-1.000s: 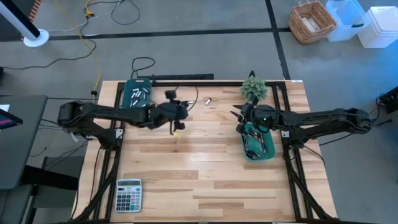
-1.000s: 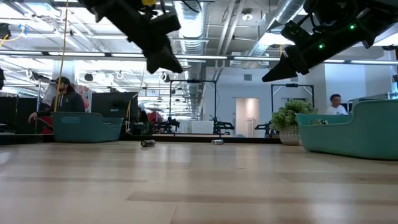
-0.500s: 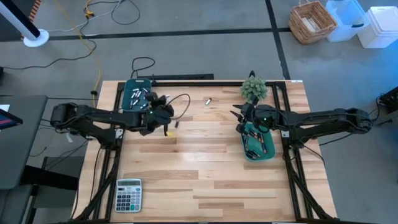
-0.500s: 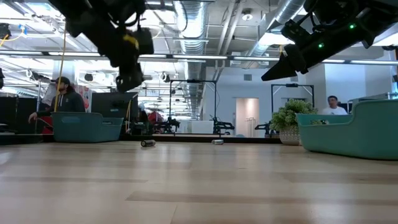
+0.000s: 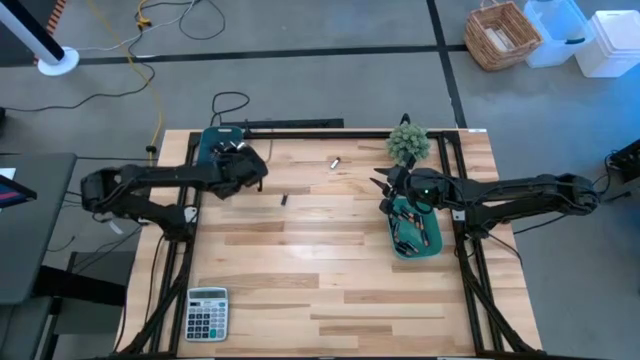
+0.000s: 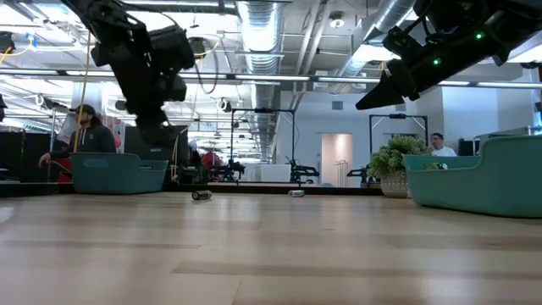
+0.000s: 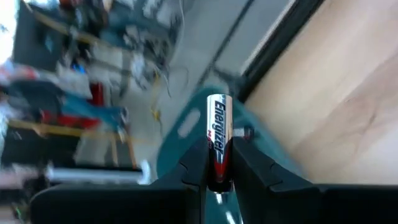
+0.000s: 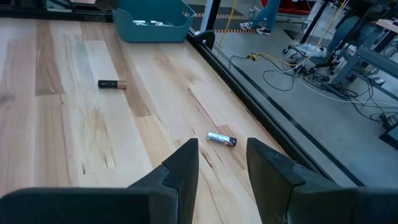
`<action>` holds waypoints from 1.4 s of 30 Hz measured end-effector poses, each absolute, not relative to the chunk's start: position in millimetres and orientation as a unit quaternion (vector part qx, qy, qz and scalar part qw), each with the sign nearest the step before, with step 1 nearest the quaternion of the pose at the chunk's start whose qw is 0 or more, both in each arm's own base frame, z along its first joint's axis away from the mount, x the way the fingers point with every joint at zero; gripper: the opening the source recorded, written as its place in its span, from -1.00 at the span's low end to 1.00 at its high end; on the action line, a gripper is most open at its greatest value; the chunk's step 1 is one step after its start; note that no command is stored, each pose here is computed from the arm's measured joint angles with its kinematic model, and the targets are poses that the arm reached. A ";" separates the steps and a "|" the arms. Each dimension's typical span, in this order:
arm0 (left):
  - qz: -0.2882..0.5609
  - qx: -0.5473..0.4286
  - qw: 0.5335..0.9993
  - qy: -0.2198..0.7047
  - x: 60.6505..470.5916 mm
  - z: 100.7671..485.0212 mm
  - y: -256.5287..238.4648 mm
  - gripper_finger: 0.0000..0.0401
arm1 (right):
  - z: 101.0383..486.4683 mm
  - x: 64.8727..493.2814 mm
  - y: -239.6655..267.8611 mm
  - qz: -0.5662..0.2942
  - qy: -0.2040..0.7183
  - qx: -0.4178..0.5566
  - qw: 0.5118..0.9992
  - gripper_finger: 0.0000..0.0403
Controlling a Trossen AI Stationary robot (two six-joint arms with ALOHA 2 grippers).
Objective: Sort batteries
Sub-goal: Put the black-silver battery into the blue bin, then put the brown-block battery into the green bin
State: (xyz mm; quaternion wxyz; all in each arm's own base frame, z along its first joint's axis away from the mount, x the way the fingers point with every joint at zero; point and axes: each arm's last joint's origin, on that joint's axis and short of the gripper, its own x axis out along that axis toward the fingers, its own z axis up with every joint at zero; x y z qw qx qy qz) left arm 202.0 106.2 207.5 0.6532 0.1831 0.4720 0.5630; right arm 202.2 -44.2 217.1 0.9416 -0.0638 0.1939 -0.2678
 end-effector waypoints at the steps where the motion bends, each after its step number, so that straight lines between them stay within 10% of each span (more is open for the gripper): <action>1: 0.567 0.169 0.651 0.476 198.2 206.7 109.7 -0.77 | 217.1 202.2 -44.2 -0.268 0.194 -0.064 0.942 -0.27; 21: 0.613 -0.088 0.636 0.461 154.7 196.1 158.3 -0.77 | 217.2 202.2 -44.2 -0.268 0.193 -0.064 0.942 -0.27; 42: 0.625 -0.128 0.622 0.454 140.8 195.3 172.2 -0.45 | 217.2 202.2 -44.2 -0.268 0.193 -0.064 0.942 -0.27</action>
